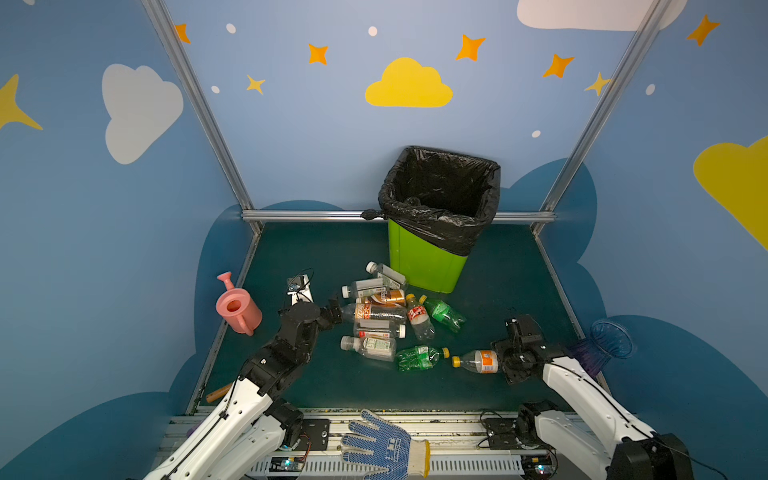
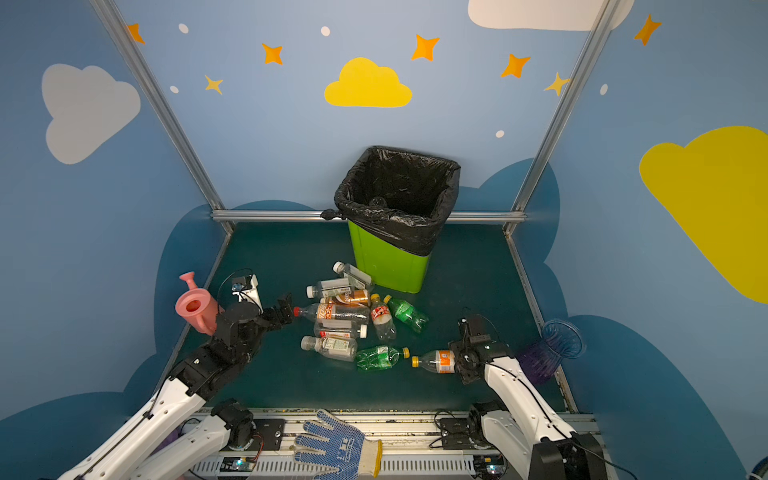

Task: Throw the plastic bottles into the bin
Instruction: 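Lift the orange-label clear bottle high with the right gripper toward the bin, then swing the right gripper over the bin and release the orange-label bottle, then grasp the white-capped clear bottle with the left gripper while the right gripper lowers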

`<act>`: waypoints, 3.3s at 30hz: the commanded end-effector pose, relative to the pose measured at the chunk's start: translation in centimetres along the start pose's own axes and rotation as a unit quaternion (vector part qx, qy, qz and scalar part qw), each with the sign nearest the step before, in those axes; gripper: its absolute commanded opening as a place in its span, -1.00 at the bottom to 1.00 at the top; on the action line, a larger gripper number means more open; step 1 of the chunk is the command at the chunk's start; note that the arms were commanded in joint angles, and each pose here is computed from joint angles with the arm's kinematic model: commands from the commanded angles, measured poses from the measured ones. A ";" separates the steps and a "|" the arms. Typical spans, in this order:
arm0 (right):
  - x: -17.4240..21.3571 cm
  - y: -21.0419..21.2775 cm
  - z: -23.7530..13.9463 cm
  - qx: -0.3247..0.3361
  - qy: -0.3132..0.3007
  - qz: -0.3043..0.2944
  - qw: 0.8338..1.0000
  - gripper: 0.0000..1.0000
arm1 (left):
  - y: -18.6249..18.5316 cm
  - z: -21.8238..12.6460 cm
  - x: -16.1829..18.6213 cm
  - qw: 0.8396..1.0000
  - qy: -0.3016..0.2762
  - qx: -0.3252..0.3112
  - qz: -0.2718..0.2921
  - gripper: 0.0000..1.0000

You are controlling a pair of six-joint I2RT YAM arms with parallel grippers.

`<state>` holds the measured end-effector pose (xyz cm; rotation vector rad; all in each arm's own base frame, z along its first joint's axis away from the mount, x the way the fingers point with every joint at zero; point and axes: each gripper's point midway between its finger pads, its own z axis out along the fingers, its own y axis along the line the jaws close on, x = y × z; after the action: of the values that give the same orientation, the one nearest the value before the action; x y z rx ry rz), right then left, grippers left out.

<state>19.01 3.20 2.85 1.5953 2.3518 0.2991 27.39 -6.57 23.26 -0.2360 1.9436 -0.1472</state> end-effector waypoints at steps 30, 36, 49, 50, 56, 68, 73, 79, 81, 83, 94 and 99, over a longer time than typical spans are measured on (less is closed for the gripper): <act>-13.7 23.1 -37.2 -0.378 -0.325 -0.285 0.819 -0.01 | 5.3 3.4 7.7 0.981 0.105 -0.117 -0.117 1.00; -13.3 22.1 -54.8 -0.464 -0.486 -0.278 0.686 -0.01 | 7.3 4.2 9.6 0.966 0.135 -0.143 -0.167 1.00; -4.4 44.3 -37.4 -0.426 -0.261 -0.500 0.707 0.90 | 6.3 4.0 9.1 0.959 0.147 -0.115 -0.212 1.00; -5.0 43.7 -39.2 -0.430 -0.292 -0.489 0.701 0.96 | 6.3 3.7 9.0 0.959 0.149 -0.116 -0.211 1.00; -6.9 36.0 -52.1 -0.527 -0.431 -0.393 0.618 0.96 | 5.1 3.1 6.8 0.969 0.113 -0.070 -0.208 1.00; -9.0 29.1 -45.0 -0.471 -0.386 -0.380 0.697 0.96 | 5.0 1.3 7.5 0.967 0.117 -0.076 -0.213 1.00; -8.4 26.7 -38.7 -0.451 -0.332 -0.372 0.740 0.96 | 3.3 0.2 8.5 0.951 0.127 -0.049 -0.277 1.00; -7.8 22.4 -31.2 -0.408 -0.291 -0.348 0.792 0.96 | 0.1 -0.3 10.7 0.935 0.169 -0.019 -0.313 1.00; -7.7 20.7 -28.7 -0.389 -0.278 -0.337 0.811 0.96 | -0.4 -0.9 11.4 0.932 0.186 -0.032 -0.308 1.00; -7.7 19.0 -26.4 -0.368 -0.269 -0.325 0.829 0.96 | -1.1 -1.3 12.0 0.931 0.201 -0.040 -0.302 1.00; -7.7 12.0 -19.2 -0.301 -0.242 -0.277 0.880 0.96 | -7.5 -1.8 15.2 0.911 0.272 -0.021 -0.309 0.98; -8.1 10.5 -17.6 -0.279 -0.237 -0.264 0.892 0.96 | -9.6 -1.2 17.2 0.901 0.304 -0.018 -0.308 0.96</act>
<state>25.40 -0.11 24.47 0.5969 1.9517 0.3828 20.64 -18.64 10.29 -0.8748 2.4212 -0.6231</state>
